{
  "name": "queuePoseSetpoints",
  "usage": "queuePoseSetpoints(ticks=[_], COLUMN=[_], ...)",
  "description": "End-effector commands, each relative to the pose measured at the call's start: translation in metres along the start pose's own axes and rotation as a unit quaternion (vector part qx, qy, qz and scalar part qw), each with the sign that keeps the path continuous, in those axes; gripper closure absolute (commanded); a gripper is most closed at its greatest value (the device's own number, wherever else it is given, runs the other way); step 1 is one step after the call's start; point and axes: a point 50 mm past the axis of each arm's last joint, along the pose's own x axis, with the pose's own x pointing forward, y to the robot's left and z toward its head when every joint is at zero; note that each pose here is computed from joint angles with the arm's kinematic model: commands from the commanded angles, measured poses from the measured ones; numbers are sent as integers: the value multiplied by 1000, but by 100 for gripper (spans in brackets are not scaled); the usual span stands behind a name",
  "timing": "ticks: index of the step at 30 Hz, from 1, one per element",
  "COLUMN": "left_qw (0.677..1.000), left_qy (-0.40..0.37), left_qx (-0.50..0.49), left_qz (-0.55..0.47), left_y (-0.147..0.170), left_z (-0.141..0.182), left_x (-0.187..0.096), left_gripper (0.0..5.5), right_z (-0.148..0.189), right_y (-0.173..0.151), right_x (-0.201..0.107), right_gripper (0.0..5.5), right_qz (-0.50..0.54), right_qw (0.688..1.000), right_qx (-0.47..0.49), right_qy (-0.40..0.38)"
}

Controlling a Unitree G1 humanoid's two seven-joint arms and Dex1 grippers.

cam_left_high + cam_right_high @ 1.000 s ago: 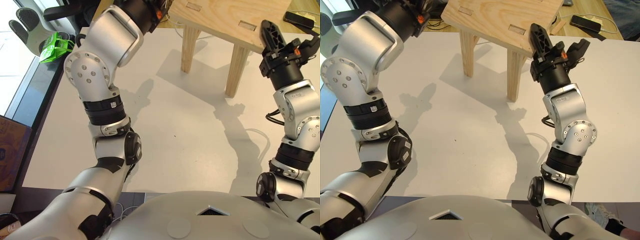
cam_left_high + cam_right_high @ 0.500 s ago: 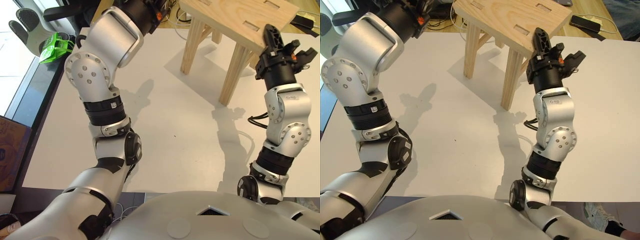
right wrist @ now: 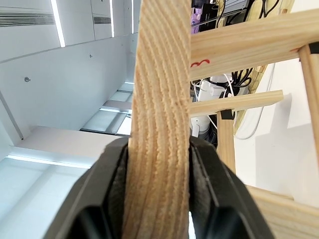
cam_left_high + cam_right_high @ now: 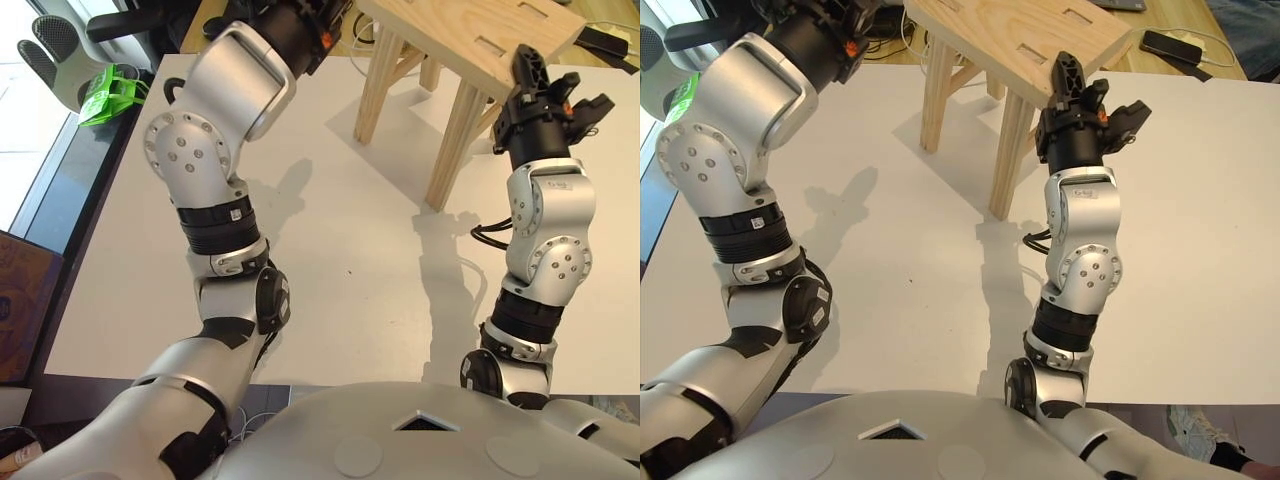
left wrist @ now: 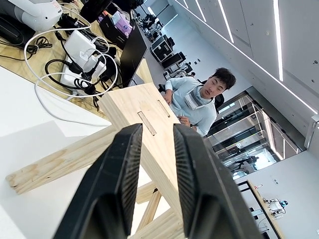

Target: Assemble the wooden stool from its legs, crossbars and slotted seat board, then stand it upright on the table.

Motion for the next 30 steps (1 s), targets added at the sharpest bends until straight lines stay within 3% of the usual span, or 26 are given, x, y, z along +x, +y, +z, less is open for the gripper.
queuePoseSetpoints(ticks=[1,10,13,22,30], left_qw=[1000,1000,1000,1000,1000], left_qy=[1,4,6,2,6], left_qx=[-1,-2,0,4,6], left_qz=[7,12,14,22,25], left_y=[3,7,7,8,5], left_z=[-1,-1,-1,-1,-3], left_x=[-1,-1,-2,-8,-10], left_gripper=[403,403,403,403,403], right_z=[-14,4,-9,-10,-9], right_y=[12,-29,-46,-36,-34], right_x=[-9,-9,-14,-21,-22], right_gripper=[393,393,407,407,393], right_qz=[45,-74,-126,-68,-62], right_qw=[998,996,991,998,998], right_qx=[53,49,42,-11,16], right_qy=[7,-21,-26,-13,-16])
